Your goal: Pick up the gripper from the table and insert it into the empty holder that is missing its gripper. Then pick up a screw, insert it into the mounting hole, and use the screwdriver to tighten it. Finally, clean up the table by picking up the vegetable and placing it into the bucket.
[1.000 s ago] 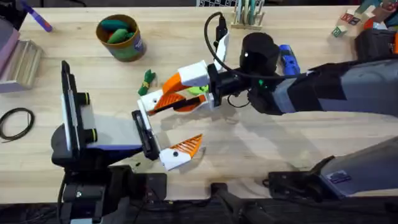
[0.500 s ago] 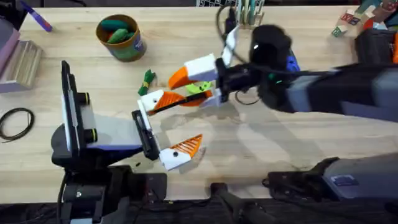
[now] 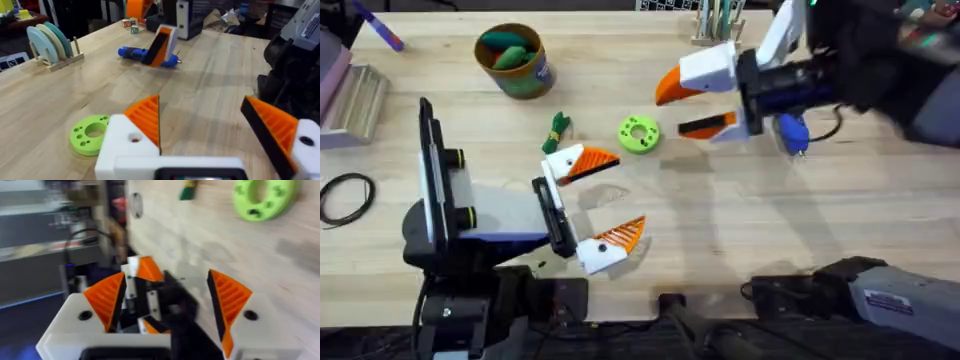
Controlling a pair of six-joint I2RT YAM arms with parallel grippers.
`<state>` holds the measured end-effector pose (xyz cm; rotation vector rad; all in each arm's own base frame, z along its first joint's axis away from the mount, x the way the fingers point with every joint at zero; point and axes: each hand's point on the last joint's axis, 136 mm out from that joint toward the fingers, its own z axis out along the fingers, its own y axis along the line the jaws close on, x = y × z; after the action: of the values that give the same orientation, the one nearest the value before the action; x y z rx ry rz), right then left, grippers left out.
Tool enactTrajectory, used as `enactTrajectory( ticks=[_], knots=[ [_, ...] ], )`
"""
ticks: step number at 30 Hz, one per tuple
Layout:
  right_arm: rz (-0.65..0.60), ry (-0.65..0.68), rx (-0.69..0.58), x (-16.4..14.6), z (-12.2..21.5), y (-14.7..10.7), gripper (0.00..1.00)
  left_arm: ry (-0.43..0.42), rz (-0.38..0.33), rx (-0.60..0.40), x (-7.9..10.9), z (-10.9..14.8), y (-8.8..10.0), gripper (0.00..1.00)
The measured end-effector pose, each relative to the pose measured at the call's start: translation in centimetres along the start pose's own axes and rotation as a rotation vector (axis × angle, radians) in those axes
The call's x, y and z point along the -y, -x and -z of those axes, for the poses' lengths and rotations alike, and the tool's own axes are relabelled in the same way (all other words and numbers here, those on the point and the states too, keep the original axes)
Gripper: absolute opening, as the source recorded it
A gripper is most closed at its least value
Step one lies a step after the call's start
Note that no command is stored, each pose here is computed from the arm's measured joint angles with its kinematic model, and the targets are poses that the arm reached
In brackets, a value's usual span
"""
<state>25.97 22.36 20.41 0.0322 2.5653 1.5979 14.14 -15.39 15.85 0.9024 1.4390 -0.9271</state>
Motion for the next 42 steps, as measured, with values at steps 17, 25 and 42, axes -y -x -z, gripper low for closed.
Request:
enactTrajectory(
  ticks=[17, 25, 42],
  knots=[
    [0.313, -0.684, -0.015, 2.8, 2.5, 2.6, 0.912, 0.000, 0.000, 0.000, 0.0, 0.0, 0.0, 0.985],
    [0.342, -0.822, -0.114, 4.8, -2.6, 2.9, 0.876, 0.000, 0.000, 0.000, 0.0, 0.0, 0.0, 0.985],
    [0.342, -0.937, -0.143, 7.5, -7.9, 3.9, 0.733, 0.000, 0.000, 0.000, 0.0, 0.0, 0.0, 0.986]
  ],
)
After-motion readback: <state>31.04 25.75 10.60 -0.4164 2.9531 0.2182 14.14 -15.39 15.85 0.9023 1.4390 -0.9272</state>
